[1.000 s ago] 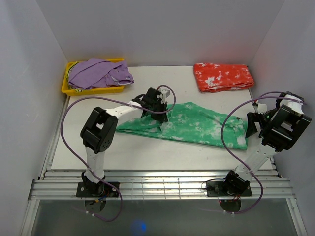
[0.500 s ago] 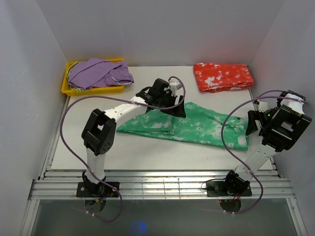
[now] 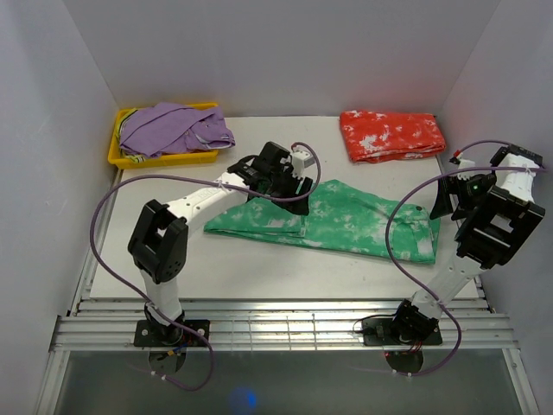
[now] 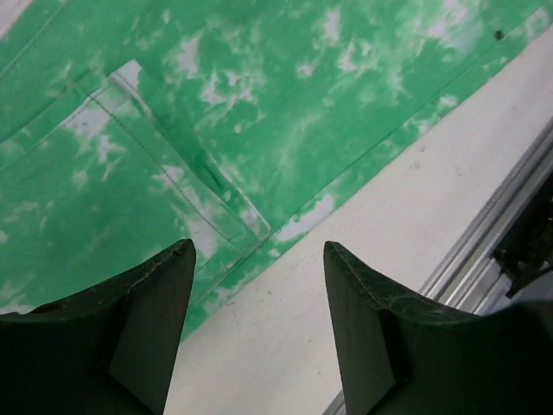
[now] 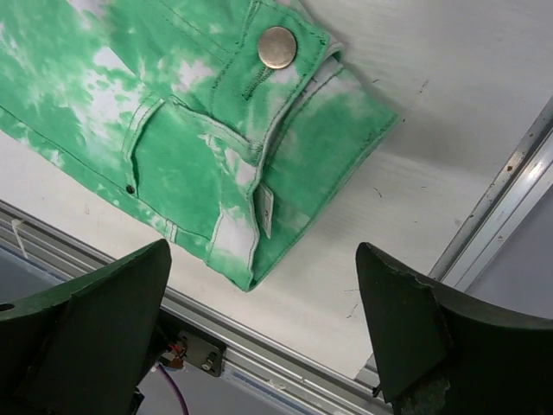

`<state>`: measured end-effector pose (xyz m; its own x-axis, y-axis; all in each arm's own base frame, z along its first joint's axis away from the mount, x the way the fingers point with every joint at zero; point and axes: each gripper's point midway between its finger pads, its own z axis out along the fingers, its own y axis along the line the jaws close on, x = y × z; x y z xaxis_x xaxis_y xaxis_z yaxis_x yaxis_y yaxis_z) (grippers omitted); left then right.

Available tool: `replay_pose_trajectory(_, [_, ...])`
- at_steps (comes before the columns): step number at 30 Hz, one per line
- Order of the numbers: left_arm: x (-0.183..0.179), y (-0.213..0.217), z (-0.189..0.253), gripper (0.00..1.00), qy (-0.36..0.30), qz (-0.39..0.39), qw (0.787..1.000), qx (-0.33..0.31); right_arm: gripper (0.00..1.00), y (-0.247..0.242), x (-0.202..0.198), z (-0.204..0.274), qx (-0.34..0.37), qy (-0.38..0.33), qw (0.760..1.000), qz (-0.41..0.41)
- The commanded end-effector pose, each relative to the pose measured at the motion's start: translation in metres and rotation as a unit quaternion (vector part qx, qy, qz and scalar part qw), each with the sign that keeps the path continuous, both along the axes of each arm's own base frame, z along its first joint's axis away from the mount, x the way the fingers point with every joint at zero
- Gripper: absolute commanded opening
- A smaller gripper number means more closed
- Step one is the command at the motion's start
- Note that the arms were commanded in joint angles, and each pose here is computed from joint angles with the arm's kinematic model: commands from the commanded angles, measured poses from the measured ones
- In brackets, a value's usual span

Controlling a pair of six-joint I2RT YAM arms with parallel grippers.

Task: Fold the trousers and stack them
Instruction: Fold the trousers

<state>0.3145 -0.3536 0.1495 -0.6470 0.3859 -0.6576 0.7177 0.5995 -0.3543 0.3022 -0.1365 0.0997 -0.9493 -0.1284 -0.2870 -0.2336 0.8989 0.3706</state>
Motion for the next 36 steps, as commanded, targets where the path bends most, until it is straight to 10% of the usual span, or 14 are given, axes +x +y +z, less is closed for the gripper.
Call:
replay_pose_trajectory(1, [0.000,0.004,-0.035,0.72,0.013,0.020,0.998,0.059,0.93,0.002,0.004,0.017,-0.005,-0.018,1.000,-0.024])
replay_pose_trajectory(11, [0.010,-0.020,-0.095,0.62,-0.010,0.082,0.986,0.144,0.91,0.023,-0.004,-0.002,0.067,0.007,0.995,-0.078])
replay_pose_trajectory(17, [-0.025,-0.051,-0.080,0.49,0.055,0.002,0.997,0.056,0.65,0.038,0.009,-0.024,0.092,0.008,0.993,-0.080])
replay_pose_trajectory(24, [-0.025,-0.058,0.023,0.70,-0.023,-0.044,0.998,-0.048,0.28,0.037,0.036,-0.044,0.070,-0.002,0.995,-0.069])
replay_pose_trajectory(29, [0.029,0.050,0.031,0.80,0.051,0.065,0.993,-0.079,0.08,0.043,0.044,-0.051,0.052,-0.010,0.998,-0.045])
replay_pose_trajectory(36, [0.044,0.218,-0.003,0.89,0.109,0.216,0.966,-0.095,0.08,0.077,0.066,-0.051,0.057,-0.031,0.998,0.004])
